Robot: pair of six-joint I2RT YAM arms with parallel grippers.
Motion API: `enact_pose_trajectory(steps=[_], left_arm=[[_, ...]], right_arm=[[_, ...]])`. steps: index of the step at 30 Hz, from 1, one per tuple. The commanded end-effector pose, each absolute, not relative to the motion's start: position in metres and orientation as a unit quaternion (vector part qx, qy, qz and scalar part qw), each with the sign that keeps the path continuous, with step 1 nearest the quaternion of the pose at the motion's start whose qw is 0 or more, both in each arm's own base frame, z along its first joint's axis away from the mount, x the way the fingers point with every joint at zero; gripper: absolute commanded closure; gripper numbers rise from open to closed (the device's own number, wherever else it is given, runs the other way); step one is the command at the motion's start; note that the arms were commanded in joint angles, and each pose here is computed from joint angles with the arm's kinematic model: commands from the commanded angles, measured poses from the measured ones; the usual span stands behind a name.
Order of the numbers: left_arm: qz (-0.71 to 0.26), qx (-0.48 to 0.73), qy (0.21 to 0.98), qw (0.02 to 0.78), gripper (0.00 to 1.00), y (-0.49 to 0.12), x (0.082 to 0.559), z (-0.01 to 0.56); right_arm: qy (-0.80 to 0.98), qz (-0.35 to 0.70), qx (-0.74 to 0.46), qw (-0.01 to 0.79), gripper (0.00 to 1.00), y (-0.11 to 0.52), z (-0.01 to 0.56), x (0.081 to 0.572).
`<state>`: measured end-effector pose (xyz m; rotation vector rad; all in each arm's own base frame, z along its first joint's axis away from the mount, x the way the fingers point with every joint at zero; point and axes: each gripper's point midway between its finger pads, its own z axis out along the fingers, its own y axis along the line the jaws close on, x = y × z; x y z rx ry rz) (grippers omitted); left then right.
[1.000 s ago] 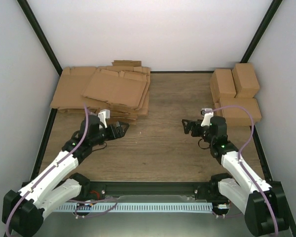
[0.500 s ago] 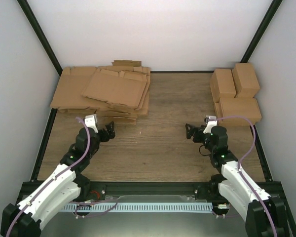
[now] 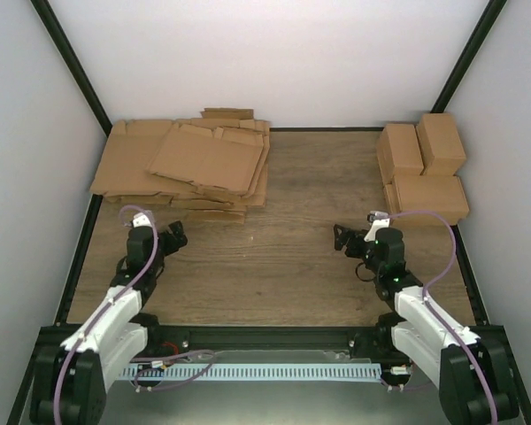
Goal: Fold the paper box
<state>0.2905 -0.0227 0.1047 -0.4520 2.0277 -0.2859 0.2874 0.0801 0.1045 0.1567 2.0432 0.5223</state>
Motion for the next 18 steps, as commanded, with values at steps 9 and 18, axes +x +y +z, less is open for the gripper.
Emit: enact_pose_trajectory(steps=[9,18], left_arm=[[-0.125,-0.183,0.866,0.448,0.0,-0.018,0.323,0.074],[-0.155,-0.176,0.877,0.42,0.0,-0.031,0.322,0.061]], right_arm=[[0.85,0.193,0.094,0.481,0.0,0.074,0.101,0.303],[0.851,0.204,0.08,0.477,0.0,0.079,0.1,0.303]])
